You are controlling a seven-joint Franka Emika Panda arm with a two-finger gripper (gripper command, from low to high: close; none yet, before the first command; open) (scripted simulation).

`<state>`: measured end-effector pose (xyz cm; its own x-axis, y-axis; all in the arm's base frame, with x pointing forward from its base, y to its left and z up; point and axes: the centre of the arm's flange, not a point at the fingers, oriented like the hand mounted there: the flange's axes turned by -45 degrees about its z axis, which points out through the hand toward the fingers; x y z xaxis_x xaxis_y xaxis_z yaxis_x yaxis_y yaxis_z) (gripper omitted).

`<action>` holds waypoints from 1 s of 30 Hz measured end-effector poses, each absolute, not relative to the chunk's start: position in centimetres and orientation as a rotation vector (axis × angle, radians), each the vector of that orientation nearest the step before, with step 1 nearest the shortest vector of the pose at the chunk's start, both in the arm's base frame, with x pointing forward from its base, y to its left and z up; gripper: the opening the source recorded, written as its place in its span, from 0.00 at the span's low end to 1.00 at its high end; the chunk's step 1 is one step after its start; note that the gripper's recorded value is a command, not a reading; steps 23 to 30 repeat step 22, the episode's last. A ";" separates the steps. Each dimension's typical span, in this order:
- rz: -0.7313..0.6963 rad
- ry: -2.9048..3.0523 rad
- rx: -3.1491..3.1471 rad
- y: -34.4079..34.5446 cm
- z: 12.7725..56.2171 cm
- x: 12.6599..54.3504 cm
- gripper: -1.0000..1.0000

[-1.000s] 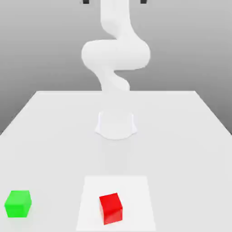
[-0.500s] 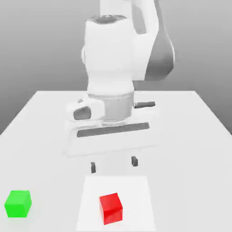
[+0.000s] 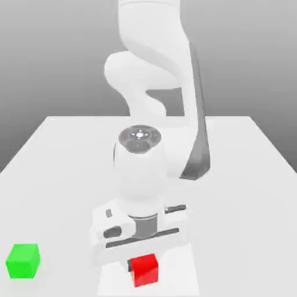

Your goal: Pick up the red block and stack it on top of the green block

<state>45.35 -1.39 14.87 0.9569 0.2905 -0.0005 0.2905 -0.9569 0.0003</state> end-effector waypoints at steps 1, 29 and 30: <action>-0.001 0.462 3.107 -1.4 15.7 45.4 0.00; 0.000 -0.434 3.112 -26.8 18.6 42.5 1.00; 0.000 -0.434 3.112 -26.8 18.6 42.5 1.00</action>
